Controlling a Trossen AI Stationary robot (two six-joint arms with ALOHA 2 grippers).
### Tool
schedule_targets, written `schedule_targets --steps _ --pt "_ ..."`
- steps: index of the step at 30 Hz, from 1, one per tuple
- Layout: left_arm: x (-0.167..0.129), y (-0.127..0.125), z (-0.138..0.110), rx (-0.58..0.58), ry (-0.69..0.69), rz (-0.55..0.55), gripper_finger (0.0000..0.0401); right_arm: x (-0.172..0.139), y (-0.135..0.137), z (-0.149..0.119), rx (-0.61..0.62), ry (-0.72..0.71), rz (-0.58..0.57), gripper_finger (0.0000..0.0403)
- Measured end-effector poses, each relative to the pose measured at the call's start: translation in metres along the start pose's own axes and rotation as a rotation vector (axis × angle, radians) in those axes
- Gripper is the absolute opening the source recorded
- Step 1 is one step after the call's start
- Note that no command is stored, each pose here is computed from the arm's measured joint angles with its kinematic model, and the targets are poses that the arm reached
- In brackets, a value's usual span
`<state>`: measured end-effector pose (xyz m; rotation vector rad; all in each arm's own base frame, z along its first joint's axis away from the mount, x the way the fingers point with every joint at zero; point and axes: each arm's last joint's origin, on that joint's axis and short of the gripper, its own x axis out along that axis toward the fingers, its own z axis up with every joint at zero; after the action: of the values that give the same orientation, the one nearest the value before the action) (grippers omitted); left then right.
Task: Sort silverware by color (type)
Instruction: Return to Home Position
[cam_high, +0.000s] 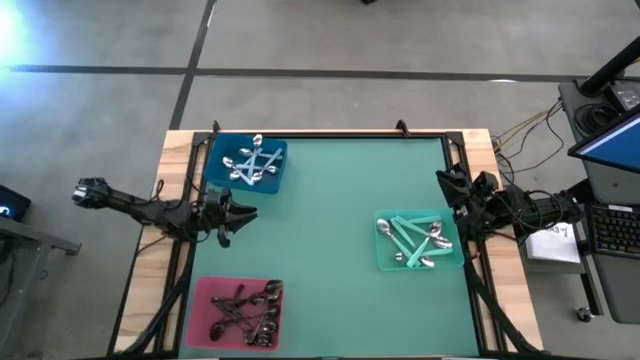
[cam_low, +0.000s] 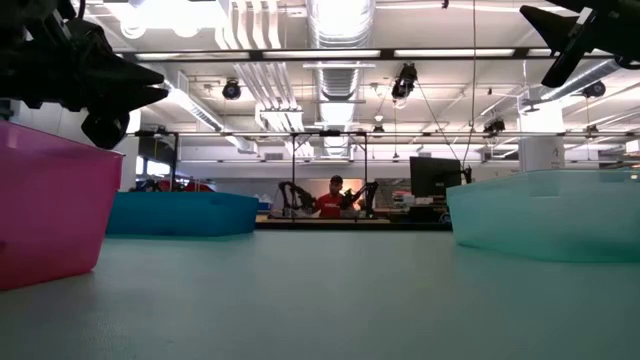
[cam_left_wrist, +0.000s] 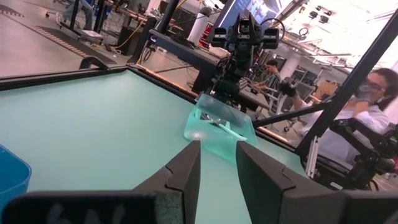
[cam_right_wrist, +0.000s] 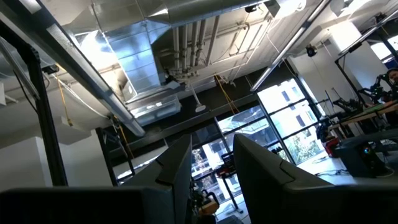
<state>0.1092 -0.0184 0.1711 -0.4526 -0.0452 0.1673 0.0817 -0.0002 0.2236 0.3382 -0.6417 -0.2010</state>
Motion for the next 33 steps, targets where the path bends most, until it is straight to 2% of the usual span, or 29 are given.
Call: schedule_targets --steps 33 --pt "0.0023 0.0005 -0.0036 0.017 0.031 0.015 0.0087 0.0 0.0 0.0 0.001 0.0 0.0 0.0109"
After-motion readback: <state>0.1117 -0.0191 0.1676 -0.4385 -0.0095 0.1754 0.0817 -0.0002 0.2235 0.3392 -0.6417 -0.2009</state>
